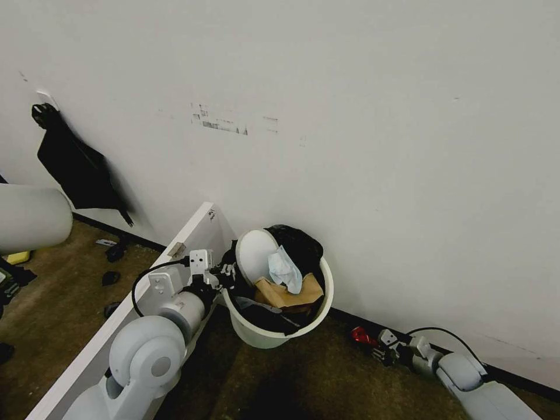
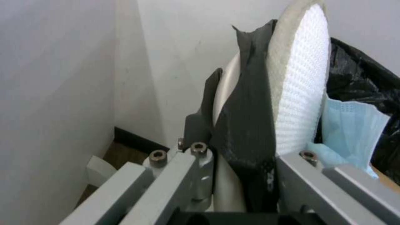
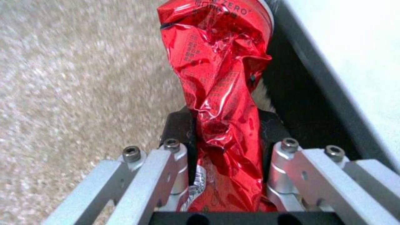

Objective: Pick up the trash bin and place the garbage on the floor into it.

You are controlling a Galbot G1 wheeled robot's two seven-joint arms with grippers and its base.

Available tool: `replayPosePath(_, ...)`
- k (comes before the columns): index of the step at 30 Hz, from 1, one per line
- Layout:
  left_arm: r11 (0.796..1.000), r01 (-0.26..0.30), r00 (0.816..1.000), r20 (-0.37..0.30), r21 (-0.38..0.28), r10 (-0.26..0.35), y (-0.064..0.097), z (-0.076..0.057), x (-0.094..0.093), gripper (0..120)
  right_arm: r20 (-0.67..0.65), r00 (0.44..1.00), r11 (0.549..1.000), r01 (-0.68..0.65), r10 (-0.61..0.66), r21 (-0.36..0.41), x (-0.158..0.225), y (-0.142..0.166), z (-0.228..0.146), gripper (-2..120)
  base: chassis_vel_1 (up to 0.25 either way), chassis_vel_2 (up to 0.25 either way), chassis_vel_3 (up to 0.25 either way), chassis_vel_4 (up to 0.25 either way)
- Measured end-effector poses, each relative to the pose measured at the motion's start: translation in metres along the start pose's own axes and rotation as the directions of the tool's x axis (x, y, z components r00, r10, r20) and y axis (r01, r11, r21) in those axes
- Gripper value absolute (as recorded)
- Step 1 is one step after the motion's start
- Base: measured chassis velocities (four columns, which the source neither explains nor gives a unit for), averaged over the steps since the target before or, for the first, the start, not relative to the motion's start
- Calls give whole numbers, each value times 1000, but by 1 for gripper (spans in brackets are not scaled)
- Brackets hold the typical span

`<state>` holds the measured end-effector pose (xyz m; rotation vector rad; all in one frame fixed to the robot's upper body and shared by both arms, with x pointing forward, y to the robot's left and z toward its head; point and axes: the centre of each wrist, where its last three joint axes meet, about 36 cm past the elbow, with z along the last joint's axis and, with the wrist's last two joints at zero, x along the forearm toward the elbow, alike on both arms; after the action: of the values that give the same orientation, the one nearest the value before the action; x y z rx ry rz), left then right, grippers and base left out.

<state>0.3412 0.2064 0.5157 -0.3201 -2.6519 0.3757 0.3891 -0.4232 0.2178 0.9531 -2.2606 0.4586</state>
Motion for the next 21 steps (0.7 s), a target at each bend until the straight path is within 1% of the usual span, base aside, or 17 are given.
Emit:
replayPosePath(2, 1000, 0, 1000, 0, 1, 0, 0, 0, 0, 4, 5, 1000, 1000, 1, -1, 5, 2, 0, -2, 23, 0, 0, 0, 0)
replayPosePath(5, 1000, 0, 1000, 1, 2, 0, -1, 1, -1, 4, 35, 999, 999, 2, -4, 51, 16, -1, -16, 23, 0, 0, 0, 0)
replayPosePath(6, 1000, 0, 1000, 1, 2, 0, -1, 1, -1, 4, 35, 999, 999, 2, -4, 51, 16, -1, -16, 23, 0, 0, 0, 0)
replayPosePath(8, 1000, 0, 1000, 3, 2, 0, -2, 0, -3, 4, 73, 997, 997, -4, -2, 77, 27, -3, -30, 23, 0, 0, 0, 0)
replayPosePath(11, 1000, 0, 1000, 3, 6, 0, -3, 0, -4, 4, 92, 996, 995, -5, -4, 96, 37, -3, -38, 23, 0, 0, 0, 0)
replayPosePath(14, 1000, 0, 1000, 1, 9, 0, -4, 0, -4, 4, 106, 994, 993, -5, -7, 117, 42, 0, -41, 23, 0, 0, 0, 0)
replayPosePath(21, 1000, 2, 1000, -10, 16, -2, -3, 2, 3, 4, 104, 994, 987, 9, -26, 162, 65, 6, -44, 23, 0, 0, 0, 0)
